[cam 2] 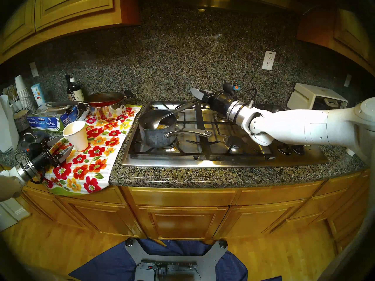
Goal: Pour oats into pot and stir with a spoon
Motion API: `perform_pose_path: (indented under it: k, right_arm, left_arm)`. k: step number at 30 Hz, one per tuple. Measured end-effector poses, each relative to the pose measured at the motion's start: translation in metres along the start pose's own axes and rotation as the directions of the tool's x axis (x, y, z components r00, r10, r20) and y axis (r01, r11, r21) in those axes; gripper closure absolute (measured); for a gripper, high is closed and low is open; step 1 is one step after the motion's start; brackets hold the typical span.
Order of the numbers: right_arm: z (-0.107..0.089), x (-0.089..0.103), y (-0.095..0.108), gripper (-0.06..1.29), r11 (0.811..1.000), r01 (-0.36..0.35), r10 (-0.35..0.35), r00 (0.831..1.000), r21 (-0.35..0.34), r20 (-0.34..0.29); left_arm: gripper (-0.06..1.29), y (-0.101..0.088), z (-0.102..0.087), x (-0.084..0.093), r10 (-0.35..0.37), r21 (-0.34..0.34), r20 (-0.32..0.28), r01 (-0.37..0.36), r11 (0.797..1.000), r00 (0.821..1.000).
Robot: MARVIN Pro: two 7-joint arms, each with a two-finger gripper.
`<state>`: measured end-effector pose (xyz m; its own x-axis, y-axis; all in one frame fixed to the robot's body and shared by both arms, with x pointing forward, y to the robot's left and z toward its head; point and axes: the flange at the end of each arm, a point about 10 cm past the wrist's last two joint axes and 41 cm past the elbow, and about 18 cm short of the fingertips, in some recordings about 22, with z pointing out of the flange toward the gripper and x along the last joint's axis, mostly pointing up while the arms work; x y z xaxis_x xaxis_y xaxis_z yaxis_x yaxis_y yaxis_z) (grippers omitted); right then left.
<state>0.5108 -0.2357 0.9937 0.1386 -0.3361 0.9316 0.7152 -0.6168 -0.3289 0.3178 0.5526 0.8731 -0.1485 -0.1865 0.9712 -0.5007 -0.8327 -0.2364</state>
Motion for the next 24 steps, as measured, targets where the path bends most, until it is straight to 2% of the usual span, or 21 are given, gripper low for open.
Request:
perform_pose_path:
  k: [9, 14, 24]
  right_arm:
    - [0.004, -0.004, -0.004, -0.01, 0.998, -0.056, 0.056, 0.998, 0.014, -0.031]
    - [0.005, -0.014, -0.010, -0.01, 0.994, -0.110, 0.111, 0.993, 0.024, -0.044]
    - [0.002, -0.027, -0.011, -0.01, 0.988, -0.151, 0.153, 0.987, 0.027, -0.048]
  left_arm:
    - [0.01, 0.000, 0.000, 0.000, 0.001, 0.000, -0.001, -0.001, 1.000, 1.000]
    - [0.01, 0.000, 0.000, 0.000, 0.002, 0.001, -0.002, -0.002, 1.000, 1.000]
    - [0.01, 0.000, 0.000, 0.001, 0.003, 0.001, -0.004, -0.003, 1.000, 1.000]
